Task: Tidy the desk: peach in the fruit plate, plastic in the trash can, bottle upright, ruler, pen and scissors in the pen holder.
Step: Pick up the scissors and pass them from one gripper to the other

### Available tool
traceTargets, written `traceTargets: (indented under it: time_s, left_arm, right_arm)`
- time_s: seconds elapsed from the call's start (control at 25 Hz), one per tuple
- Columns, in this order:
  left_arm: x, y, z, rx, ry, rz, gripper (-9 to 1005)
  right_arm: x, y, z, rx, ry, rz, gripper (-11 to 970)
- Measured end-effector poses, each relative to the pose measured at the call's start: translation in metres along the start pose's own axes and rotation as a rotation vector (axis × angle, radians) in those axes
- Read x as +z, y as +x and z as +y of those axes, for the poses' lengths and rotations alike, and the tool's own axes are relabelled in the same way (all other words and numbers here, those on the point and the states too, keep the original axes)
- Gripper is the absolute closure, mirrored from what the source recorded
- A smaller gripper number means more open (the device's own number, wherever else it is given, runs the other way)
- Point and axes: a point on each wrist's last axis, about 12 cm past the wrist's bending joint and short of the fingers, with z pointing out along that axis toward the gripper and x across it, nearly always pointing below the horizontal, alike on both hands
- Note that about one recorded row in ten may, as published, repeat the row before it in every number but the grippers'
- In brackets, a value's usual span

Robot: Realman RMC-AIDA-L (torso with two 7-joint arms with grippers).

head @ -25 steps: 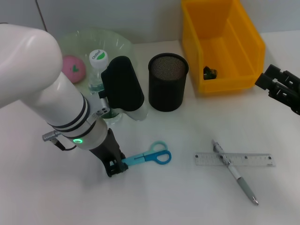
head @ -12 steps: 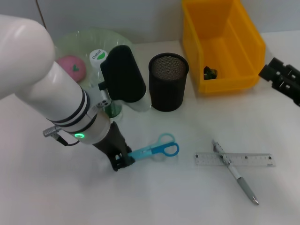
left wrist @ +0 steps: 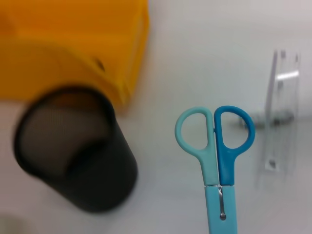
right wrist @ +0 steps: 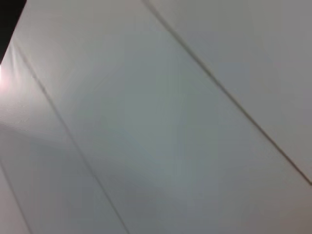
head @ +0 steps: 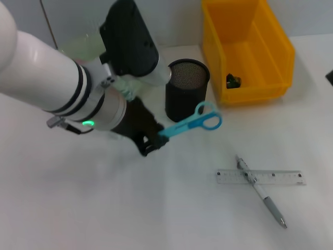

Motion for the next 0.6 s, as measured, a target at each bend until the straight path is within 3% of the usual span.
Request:
traceTargets:
  time_s: [0.24,0.6]
  left_arm:
    - [-0.011,-0.012,-0.004,0.036,-0.039,-0.065,794]
    - [-0.013,-0.017,-0.005,0.045,-0.059,-0.098,794]
  right_arm:
    - [-0.006,0.027,0.015,0.084,0.036,-0.035,127]
    - [0.001,0.05,0.026,0.224,0.081,-0.071,127]
